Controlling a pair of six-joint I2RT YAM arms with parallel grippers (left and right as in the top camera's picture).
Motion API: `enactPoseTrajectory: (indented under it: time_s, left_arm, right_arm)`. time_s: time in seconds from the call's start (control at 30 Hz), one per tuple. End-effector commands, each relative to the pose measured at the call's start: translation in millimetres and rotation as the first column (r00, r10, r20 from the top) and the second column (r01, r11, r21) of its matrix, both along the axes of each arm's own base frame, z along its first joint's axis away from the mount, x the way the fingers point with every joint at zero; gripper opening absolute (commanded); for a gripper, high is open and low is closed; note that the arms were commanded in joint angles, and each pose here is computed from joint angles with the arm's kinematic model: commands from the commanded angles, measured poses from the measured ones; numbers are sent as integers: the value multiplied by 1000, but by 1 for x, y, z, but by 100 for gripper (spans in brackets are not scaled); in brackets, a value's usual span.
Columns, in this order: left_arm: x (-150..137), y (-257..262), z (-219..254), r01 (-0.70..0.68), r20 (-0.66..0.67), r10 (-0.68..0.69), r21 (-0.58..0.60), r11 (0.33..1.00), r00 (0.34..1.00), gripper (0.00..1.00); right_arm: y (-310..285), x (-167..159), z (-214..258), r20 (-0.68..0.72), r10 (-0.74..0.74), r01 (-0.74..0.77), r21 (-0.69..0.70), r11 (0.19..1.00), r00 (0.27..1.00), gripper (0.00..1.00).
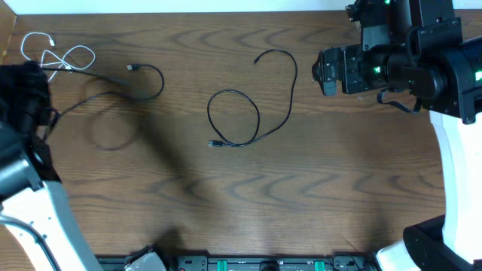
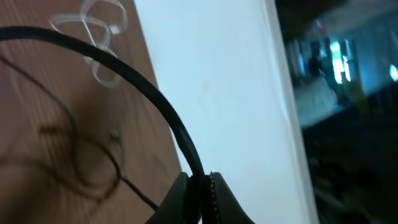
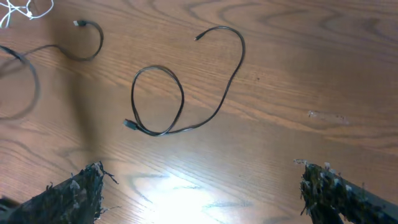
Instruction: Untangle cables
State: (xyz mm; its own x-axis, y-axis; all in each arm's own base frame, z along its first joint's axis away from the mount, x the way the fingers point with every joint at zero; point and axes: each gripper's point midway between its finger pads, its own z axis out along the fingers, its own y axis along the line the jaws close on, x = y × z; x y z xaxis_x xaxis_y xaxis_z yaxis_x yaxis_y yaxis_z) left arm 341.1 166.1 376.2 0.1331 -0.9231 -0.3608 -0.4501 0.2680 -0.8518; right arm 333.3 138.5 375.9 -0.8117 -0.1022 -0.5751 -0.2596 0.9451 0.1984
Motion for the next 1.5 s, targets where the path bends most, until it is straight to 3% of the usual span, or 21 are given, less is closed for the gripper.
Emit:
enactPoseTrajectory:
  time_s: [0.0,0.17,0.3,0.33,0.37,0.4,0.43,0.47,0.6,0.8,1.0,1.13,1.2,1.33,1.47]
  left_arm:
    - [10,31,-12,-58,-51,62,74,996,997,7]
    - [43,55,-43,-40,-97,50,105,994,994,8]
    - [64,70,-85,27,-202,5,155,988,979,16]
    - [66,72,-98,51,-240,-10,163,985,971,26]
    - [68,73,-108,66,-269,-21,160,985,963,43]
    - [68,73,-118,80,-298,-31,155,985,954,68]
    - [67,72,-125,92,-322,-39,150,984,946,84]
    - [66,72,-131,100,-340,-47,142,985,939,90]
    - [61,66,-141,115,-375,-68,105,988,925,92]
    - [44,34,-167,189,-445,-196,-60,980,874,92]
    - [-5,-1,-210,186,-610,-300,-244,952,734,92]
    - [-18,-11,-219,263,-653,-364,-252,931,664,92]
    - [-23,-1,-222,254,-697,-323,-204,945,640,92]
    - [-54,36,-227,15,-797,-100,-113,993,595,93]
    - [-83,66,-229,-164,-829,32,-73,984,558,92]
  right_arm:
    - [3,6,-5,-8,16,-16,-6,1000,1000,99]
    - [7,11,-14,-35,19,-20,-14,1000,999,99]
    - [10,13,-26,-75,20,-22,-26,999,997,99]
    - [11,15,-29,-83,21,-23,-28,999,996,99]
    - [11,16,-31,-90,21,-24,-31,999,996,99]
    - [12,18,-34,-97,22,-26,-33,999,995,99]
    - [13,19,-36,-102,22,-26,-34,999,995,99]
    - [14,20,-39,-110,23,-27,-37,999,994,99]
    - [19,23,-46,-134,34,-39,-30,999,990,99]
    - [21,24,-48,-140,39,-43,-31,999,989,99]
    - [20,21,-50,-150,38,-44,-34,998,988,99]
    - [20,21,-50,-151,38,-44,-34,998,988,99]
    - [19,21,-50,-154,38,-44,-35,998,987,99]
    - [18,17,-52,-169,37,-45,-40,998,985,99]
    - [17,15,-53,-178,36,-45,-43,998,983,99]
